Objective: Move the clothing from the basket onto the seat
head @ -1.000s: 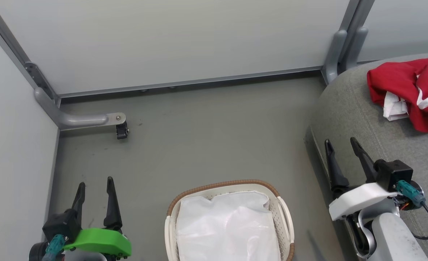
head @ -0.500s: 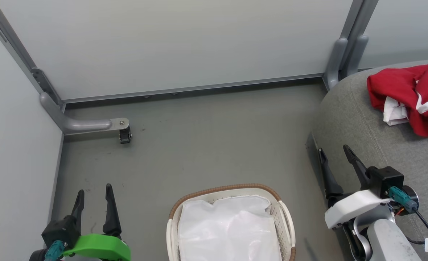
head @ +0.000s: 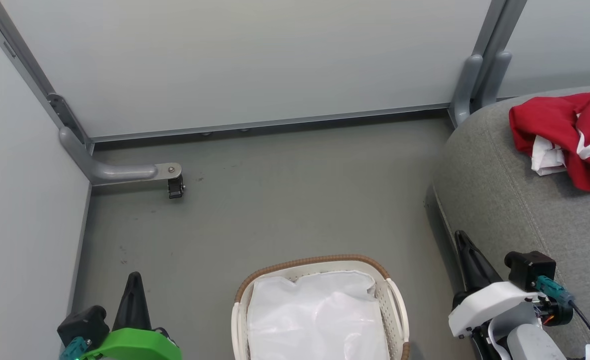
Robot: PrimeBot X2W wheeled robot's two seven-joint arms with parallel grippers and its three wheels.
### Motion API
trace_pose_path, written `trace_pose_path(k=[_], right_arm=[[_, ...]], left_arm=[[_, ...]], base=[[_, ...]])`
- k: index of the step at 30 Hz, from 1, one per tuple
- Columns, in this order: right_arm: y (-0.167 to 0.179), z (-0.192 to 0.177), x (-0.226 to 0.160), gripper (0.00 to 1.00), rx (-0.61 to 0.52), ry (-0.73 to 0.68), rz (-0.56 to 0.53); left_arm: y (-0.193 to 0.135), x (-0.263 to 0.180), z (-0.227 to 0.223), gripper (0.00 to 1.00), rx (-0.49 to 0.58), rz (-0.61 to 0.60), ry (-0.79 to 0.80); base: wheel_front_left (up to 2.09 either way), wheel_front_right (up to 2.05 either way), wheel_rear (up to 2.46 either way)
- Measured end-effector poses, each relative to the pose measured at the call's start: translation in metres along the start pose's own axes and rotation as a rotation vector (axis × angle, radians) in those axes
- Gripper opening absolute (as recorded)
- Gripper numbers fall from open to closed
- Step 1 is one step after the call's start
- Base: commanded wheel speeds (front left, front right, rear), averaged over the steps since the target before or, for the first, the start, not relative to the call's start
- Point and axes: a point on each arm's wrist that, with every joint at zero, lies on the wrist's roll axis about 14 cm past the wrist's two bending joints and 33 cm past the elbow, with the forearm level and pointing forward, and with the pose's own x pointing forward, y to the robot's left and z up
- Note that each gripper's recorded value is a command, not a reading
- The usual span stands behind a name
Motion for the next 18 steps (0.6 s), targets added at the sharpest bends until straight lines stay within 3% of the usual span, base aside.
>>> trace_pose_path(k=[18], right_arm=[[-0.011,0.007,0.002,0.00,0.317,-0.007,-0.065]], left_arm=[[0.012,0.000,0.005,0.00,-0.293,0.058,0.017]], base=[[0.00,0.00,0.00]])
